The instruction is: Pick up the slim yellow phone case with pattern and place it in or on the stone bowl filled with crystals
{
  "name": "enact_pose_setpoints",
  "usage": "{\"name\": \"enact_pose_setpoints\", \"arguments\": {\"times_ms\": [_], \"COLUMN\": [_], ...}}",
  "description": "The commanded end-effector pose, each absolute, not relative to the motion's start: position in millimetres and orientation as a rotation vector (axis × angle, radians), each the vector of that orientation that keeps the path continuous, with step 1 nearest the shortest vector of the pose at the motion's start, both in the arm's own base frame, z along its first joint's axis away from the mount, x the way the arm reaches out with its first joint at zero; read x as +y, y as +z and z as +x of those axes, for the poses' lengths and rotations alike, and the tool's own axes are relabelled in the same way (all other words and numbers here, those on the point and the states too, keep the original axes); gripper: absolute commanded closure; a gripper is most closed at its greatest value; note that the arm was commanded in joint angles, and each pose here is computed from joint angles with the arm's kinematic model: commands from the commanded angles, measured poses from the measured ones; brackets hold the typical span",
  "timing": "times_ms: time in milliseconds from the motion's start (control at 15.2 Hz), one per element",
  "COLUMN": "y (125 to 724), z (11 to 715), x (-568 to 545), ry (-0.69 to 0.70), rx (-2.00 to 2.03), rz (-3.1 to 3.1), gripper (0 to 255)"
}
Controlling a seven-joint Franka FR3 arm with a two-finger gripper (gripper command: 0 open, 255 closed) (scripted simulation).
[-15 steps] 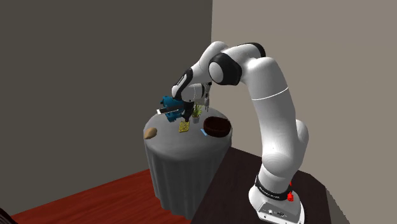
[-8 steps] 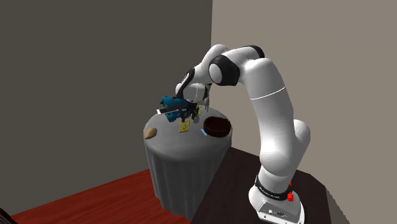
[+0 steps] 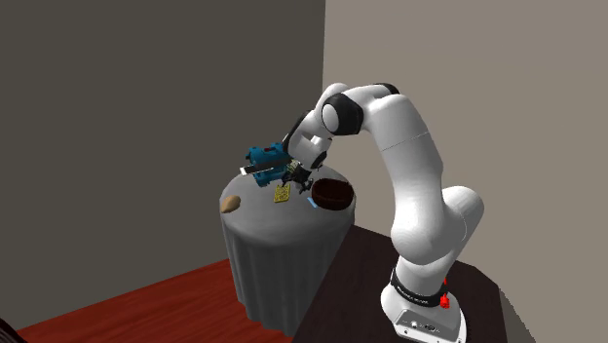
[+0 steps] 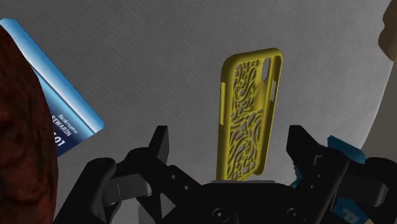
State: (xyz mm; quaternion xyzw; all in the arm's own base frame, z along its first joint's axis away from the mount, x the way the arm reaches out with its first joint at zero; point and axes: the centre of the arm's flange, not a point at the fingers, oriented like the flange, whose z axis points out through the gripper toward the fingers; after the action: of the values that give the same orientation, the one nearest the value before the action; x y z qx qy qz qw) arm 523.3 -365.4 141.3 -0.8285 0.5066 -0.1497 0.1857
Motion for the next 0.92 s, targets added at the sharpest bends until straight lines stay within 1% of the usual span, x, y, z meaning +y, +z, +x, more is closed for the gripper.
{"name": "enact_pose_setpoints", "arguments": {"times_ms": [0,198,660,726,858], "y": [131.6,119.6,119.6,119.6,119.6], "z": [527.3,533.3,533.3,533.3,533.3], "x": [-363.6,-361.4,-361.4,-361.4,-361.4], "ry": [-0.424,-0.424,-0.424,-0.424,-0.424], "rx": [1.438,1.438,1.438,1.438,1.438], "rz": [-2.323,-2.323,-2.323,-2.323,-2.323], "gripper": [0,0,0,255,255]}}
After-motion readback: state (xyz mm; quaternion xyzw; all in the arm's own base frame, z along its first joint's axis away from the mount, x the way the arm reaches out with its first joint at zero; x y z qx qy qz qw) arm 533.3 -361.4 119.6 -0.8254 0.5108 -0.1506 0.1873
